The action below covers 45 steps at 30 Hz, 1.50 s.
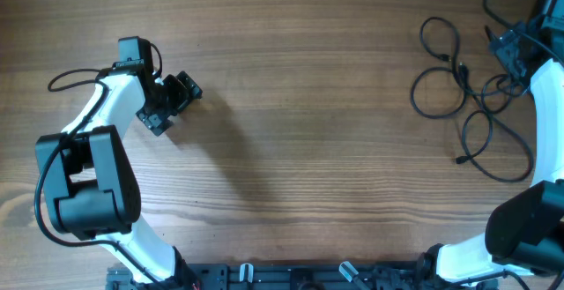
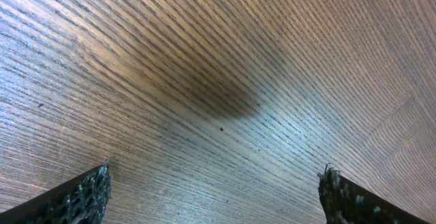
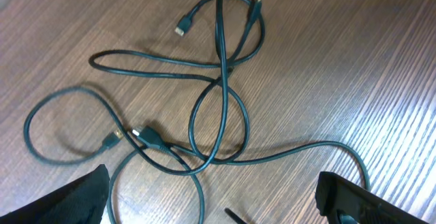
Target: Untangle cables
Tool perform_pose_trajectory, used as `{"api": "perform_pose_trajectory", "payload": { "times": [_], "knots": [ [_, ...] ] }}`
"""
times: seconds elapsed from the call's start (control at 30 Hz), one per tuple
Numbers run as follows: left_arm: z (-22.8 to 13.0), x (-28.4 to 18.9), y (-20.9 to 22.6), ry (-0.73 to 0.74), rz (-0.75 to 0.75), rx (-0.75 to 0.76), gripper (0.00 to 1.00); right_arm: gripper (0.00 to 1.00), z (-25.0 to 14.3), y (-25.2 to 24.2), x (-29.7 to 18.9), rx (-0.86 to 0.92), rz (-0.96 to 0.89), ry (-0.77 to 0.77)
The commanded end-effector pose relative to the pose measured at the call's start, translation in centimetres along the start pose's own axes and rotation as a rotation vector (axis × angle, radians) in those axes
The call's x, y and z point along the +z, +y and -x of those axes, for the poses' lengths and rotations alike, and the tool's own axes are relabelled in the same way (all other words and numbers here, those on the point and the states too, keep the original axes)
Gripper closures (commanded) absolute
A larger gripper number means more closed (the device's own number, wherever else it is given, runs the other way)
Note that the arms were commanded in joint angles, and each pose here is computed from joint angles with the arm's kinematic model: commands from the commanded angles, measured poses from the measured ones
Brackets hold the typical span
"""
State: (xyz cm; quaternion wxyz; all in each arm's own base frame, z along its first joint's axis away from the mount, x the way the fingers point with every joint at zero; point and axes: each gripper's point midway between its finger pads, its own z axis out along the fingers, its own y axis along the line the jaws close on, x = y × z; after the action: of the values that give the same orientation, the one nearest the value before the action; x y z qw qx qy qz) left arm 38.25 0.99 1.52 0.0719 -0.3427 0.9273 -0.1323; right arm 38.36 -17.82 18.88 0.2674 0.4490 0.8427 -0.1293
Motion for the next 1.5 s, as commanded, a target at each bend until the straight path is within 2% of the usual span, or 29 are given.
{"api": "perform_pose_trajectory", "payload": {
  "times": [0.0, 1.47],
  "knots": [
    [0.46, -0.69, -0.46, -0.028, -0.005, 0.011, 0.0, 0.0, -1.18, 0.45, 1.07, -0.03, 0.009, 0.049],
    [0.52, -0.69, -0.5, -0.031, -0.007, 0.012, 0.0, 0.0, -1.18, 0.95, 1.09, -0.025, 0.035, 0.053]
  ]
}}
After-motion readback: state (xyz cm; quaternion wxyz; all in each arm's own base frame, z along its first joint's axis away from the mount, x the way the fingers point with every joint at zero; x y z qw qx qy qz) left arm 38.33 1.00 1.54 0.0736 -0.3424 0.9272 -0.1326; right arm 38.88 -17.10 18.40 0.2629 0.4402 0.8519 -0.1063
